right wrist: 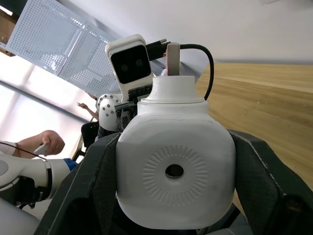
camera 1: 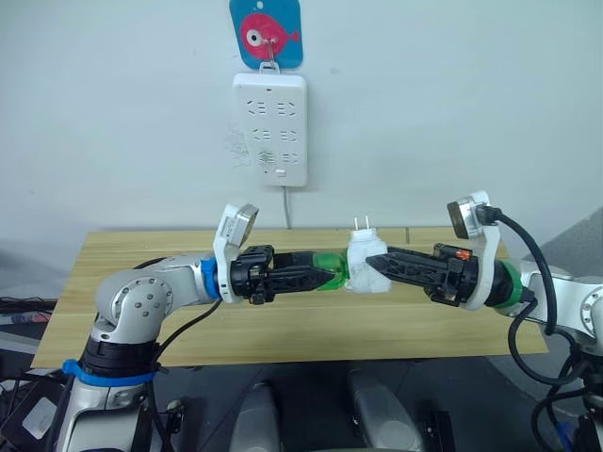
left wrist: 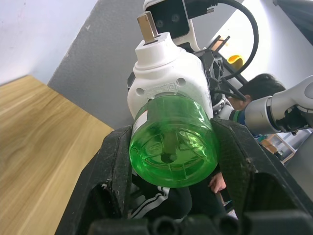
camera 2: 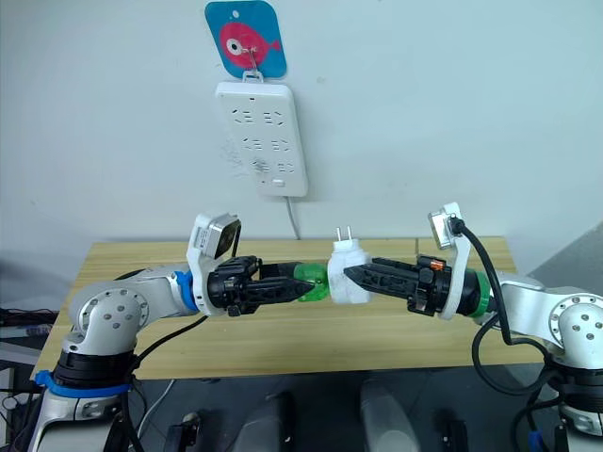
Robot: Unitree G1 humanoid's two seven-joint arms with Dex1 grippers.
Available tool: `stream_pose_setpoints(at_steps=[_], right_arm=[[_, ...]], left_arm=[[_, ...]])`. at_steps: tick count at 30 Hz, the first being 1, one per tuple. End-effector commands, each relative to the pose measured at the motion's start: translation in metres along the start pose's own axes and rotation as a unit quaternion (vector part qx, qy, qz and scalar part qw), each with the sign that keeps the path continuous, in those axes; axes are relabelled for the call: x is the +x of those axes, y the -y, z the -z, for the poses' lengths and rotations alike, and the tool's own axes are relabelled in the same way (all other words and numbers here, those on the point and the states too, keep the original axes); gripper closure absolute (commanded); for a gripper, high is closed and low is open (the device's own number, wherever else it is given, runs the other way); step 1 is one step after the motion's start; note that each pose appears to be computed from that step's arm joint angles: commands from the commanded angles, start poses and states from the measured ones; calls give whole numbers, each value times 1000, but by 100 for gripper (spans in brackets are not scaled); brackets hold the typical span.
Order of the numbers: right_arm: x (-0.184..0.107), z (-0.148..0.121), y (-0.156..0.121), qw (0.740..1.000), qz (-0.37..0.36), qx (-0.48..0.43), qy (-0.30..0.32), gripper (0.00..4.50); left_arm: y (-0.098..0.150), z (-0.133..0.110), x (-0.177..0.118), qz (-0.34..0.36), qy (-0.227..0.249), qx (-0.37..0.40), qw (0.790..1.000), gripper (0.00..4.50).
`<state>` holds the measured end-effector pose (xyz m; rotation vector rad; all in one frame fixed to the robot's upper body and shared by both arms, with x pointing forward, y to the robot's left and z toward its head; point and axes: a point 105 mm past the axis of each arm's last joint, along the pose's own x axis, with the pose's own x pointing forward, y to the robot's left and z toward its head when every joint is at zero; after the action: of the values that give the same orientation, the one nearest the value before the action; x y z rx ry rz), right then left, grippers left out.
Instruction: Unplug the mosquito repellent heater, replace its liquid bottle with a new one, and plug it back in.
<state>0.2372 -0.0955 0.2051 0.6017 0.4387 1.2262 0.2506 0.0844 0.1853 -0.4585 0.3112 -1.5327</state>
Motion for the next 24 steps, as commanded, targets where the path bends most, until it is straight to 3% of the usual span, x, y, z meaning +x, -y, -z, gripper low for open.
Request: stream_pose_setpoints(at_steps=[1,6,11,18,24], right_arm=[[11,3,-21,999,-48,-14,-16,159],[12,7,-27,997,-66,3,-36,159],[10,6,-24,998,-47,-9,-43,0],[0,16,-27,994,-39,-52,-90,0],[-12,43,-7,973,31,-163,-158,0]], left_arm=[[11,3,14,31,-15,21,999,226],[7,2,17,27,-3,25,999,226],[0,-4,17,11,25,23,999,226],[-10,-17,17,-11,69,16,997,226],[-12,-23,20,-13,79,7,997,226]])
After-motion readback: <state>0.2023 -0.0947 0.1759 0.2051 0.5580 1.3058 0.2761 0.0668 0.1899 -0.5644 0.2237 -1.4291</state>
